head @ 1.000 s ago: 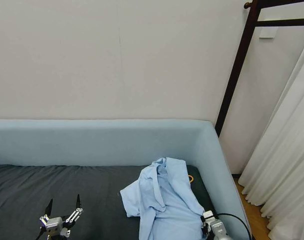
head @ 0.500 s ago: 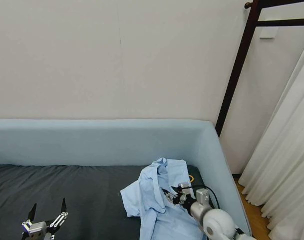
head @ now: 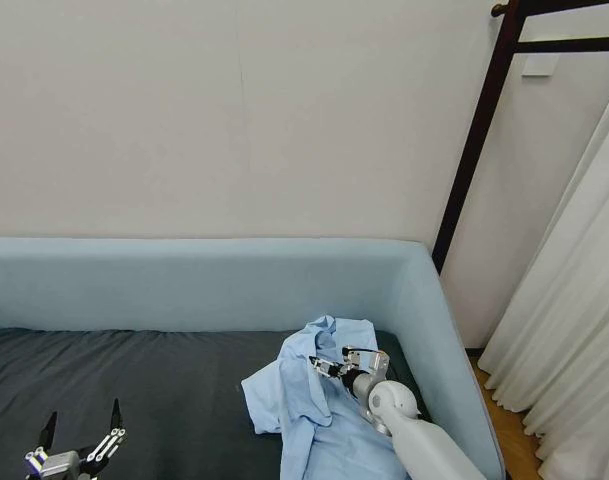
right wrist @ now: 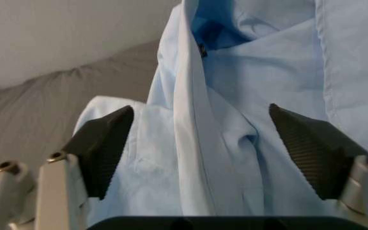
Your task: Pick up the clothes from the sofa and hang them on the clothes hanger.
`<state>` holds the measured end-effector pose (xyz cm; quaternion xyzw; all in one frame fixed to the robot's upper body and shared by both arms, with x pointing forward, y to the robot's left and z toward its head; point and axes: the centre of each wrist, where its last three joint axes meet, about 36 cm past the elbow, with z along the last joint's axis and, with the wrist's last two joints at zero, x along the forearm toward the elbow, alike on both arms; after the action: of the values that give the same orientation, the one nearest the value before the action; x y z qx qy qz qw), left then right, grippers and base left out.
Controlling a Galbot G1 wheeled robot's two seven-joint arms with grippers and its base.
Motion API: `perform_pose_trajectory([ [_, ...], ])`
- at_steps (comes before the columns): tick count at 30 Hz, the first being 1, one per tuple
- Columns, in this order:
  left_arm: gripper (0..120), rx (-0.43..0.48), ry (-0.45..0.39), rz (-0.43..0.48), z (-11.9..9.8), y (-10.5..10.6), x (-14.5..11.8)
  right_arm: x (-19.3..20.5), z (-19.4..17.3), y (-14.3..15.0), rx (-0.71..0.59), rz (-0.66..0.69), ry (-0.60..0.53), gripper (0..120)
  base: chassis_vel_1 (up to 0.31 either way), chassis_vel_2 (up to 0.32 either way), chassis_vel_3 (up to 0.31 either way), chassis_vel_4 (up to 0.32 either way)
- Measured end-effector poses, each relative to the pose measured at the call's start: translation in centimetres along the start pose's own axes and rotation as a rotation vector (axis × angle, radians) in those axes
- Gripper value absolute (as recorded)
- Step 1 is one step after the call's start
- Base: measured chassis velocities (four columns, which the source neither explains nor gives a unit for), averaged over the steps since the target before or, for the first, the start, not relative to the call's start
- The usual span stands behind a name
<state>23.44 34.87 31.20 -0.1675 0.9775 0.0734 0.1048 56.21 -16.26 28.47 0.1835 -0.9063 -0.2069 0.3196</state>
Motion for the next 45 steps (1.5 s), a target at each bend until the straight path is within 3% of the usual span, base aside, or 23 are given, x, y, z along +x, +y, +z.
perform_pose_trajectory([
  [9,100,-0.004,0.0,-0.009,0.2,0.1,0.4,-0.6,1.2,0.8,0.056,0.003,0.023,52,0.0,0.0,0.0,0.0],
  [12,100,-0.008,0.003,-0.009,0.6,0.1,0.5,-0.6,1.4,0.8,0.069,-0.002,0.027,37,0.0,0.0,0.0,0.0],
  [23,100,-0.006,0.007,-0.002,1.0,-0.1,0.3,-0.4,0.9,1.7,0.015,-0.034,0.053,0,0.0,0.0,0.0,0.0],
  [38,100,-0.006,0.005,0.0,1.2,0.1,0.1,0.6,0.5,2.7,0.018,-0.078,0.008,0,0.0,0.0,0.0,0.0],
  [42,100,-0.003,0.0,-0.005,1.4,0.4,-0.2,5.2,-2.6,4.9,-0.124,-0.253,-0.11,0,0.0,0.0,0.0,0.0],
  [45,100,0.002,-0.002,-0.003,1.6,0.2,-0.3,7.7,-4.3,6.4,-0.152,-0.347,-0.179,0,0.0,0.0,0.0,0.0],
])
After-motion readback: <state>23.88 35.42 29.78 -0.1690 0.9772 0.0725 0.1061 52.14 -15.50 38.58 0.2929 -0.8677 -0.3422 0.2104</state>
